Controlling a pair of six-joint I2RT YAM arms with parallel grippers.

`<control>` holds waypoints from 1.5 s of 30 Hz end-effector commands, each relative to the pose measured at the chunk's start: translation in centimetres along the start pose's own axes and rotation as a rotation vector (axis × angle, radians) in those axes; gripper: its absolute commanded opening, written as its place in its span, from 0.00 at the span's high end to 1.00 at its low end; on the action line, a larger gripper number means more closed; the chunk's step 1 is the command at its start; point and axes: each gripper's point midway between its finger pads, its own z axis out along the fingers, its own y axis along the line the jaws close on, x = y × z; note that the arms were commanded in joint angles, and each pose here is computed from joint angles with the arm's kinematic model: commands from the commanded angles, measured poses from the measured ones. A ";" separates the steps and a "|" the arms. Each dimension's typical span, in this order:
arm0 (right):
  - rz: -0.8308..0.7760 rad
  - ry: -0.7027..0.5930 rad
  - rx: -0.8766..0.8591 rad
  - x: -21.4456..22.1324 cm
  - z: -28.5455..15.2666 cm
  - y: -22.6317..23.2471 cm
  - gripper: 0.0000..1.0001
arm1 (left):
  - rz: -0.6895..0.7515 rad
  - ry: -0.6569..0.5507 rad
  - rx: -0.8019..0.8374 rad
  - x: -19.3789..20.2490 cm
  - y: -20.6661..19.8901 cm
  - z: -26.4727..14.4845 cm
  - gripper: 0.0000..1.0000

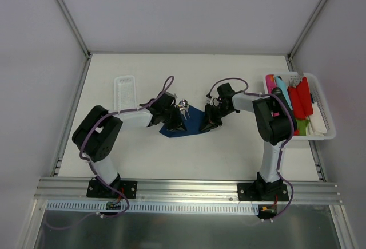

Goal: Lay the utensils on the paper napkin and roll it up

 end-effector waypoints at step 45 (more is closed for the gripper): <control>0.009 0.019 0.103 1.1 2.0 -2.2 0.85 | -0.029 -0.079 0.130 0.0 -0.3 -2.7 0.82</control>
